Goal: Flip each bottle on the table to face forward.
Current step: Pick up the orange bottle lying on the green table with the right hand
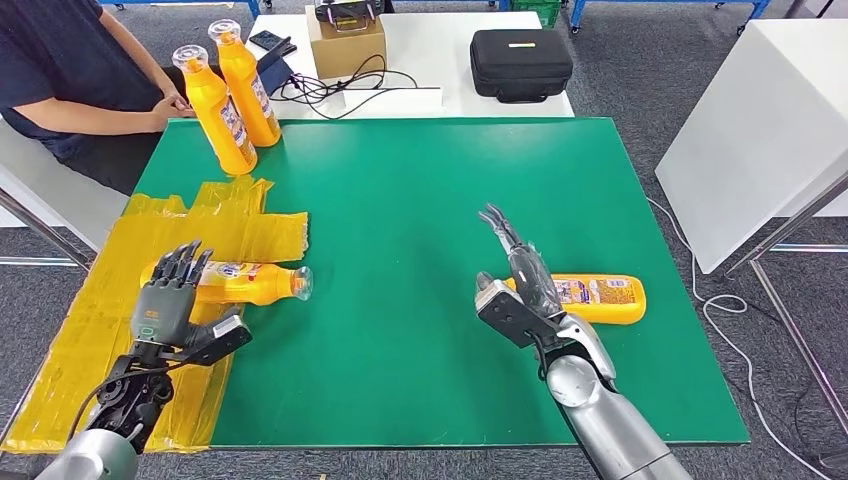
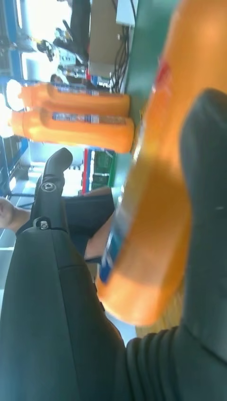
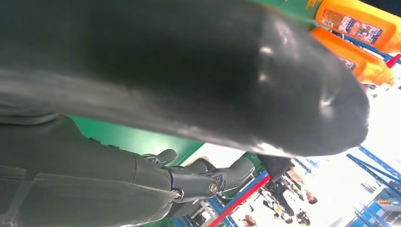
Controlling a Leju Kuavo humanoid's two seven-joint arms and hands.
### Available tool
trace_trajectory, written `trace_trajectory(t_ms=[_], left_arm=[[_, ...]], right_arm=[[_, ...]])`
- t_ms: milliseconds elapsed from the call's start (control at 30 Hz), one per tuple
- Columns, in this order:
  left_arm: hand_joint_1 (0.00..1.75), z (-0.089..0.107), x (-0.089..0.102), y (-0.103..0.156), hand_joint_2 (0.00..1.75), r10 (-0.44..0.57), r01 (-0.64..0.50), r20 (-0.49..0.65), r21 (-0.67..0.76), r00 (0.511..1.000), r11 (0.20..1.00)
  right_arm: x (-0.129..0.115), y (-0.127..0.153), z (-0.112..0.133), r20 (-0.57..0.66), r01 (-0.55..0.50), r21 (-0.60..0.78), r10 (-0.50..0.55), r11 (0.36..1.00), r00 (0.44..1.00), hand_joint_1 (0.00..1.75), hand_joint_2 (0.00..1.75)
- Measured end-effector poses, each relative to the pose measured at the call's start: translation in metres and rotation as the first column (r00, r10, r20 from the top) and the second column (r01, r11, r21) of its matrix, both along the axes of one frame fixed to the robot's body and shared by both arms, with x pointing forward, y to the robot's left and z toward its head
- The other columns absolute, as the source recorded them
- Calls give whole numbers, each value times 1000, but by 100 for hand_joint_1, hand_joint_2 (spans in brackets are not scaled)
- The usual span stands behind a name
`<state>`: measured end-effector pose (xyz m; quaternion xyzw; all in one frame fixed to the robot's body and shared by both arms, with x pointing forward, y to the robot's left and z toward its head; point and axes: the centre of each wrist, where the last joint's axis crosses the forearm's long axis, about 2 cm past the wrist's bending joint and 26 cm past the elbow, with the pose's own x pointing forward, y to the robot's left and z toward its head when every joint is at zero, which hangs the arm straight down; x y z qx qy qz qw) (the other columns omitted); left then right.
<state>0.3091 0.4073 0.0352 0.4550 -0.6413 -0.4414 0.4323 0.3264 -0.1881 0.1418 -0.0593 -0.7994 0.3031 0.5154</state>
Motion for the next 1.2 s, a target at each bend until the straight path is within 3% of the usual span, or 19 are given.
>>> trace_trajectory(t_ms=[133, 233, 367, 500, 600, 833, 1033, 1200], left_arm=[[0, 0, -1, -5, 0, 17, -14, 36, -89, 999, 996], [0, 0, -2, -9, 0, 99, -70, 90, -284, 991, 956], [0, 11, -1, -19, 0, 170, -49, 126, -648, 977, 760], [0, 42, 2, -33, 0, -14, 185, 202, -861, 979, 474], [0, 66, 4, -33, 0, -76, 316, 309, -882, 948, 350], [0, 92, -1, -27, 0, -26, 416, 428, -858, 903, 302], [0, 93, -13, -33, 0, -31, 440, 451, -850, 892, 290], [0, 88, -21, -34, 0, -23, 439, 449, -859, 893, 264]], right_arm=[[0, 0, -1, 1, 0, -4, 0, 1000, 1000, 0, 0], [0, -1, -1, 6, 2, -17, -2, 1000, 1000, 0, 0], [0, -8, -2, 2, 31, -74, -31, 997, 1000, 0, 175], [1, -31, -9, -12, 78, -204, -82, 976, 997, 0, 175], [0, -54, -14, -7, 109, -314, -117, 943, 993, 0, 175], [-3, -79, -20, 0, 148, -406, -162, 902, 987, 0, 175], [-9, -99, -27, 35, 173, -634, -196, 754, 980, 0, 175], [3, -133, -24, 38, 167, -730, -204, 663, 978, 0, 175]])
